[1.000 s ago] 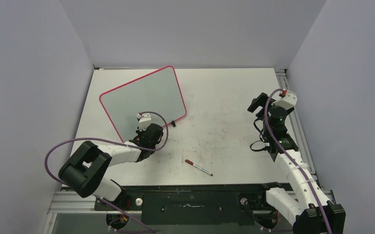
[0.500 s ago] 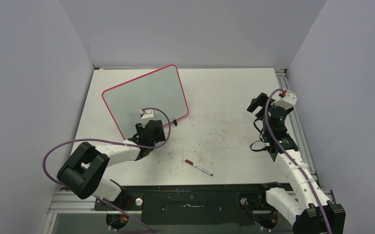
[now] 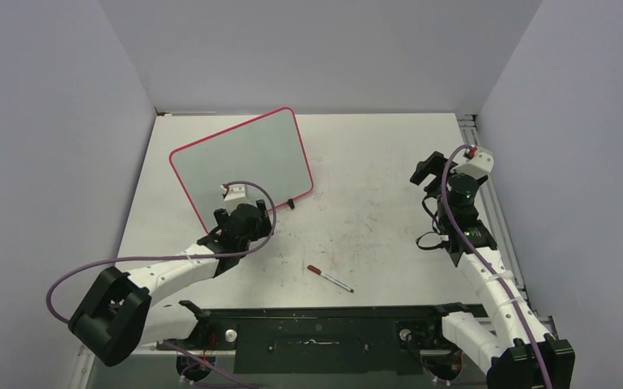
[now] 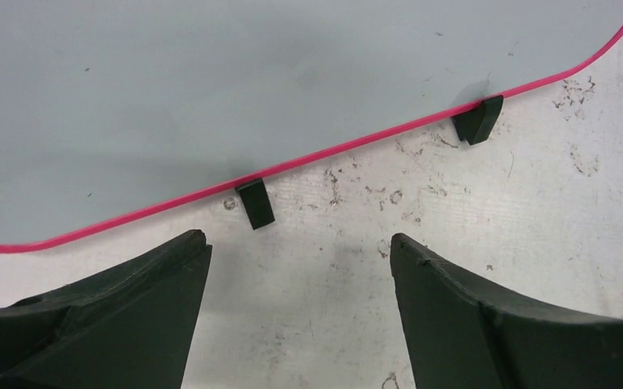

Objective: Write a sentence on the whiteboard
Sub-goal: Move the whiteboard to the center of the board, then open the whiteboard marker at the center of the board.

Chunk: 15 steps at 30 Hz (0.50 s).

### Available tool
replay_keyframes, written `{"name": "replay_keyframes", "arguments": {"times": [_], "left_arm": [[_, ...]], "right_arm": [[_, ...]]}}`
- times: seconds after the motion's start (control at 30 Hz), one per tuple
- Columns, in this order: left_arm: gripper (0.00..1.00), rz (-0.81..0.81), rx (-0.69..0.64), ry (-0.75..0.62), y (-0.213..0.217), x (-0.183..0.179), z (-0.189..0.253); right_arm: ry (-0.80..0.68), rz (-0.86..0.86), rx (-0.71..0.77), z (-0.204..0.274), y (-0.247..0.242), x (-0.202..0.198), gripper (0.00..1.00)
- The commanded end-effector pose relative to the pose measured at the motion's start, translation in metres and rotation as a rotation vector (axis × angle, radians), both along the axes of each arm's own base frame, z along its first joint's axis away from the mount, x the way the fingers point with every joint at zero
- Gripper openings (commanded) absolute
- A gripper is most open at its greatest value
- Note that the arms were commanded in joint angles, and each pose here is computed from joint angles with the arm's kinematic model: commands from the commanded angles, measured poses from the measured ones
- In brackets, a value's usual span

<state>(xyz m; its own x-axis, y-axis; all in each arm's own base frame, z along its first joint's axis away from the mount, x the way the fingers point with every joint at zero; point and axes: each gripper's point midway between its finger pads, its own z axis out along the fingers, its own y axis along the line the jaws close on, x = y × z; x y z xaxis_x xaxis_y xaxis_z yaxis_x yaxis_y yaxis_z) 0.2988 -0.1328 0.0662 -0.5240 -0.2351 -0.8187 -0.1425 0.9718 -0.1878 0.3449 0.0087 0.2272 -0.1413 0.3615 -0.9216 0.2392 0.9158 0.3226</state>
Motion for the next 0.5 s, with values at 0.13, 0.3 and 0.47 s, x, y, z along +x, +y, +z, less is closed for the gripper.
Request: {"name": "replay_keyframes", "arguments": {"times": [0.13,0.3,0.47], "left_arm": [[0.82,0.003,-0.099,0.088,-0.004,-0.035,0.015],[0.8,-0.117,-0.183,0.105,-0.024,-0.057,0.027],[0.8,-0.405,-0.246,0.105,-0.063,-0.078,0.055]], "right_arm": [[-0.081,0.012,0.031,0.032,0.003,0.001,0.9],[-0.086,0.035,0.047,0.028,0.008,0.0,0.9],[-0.085,0.055,0.036,0.034,0.011,0.001,0.9]]}}
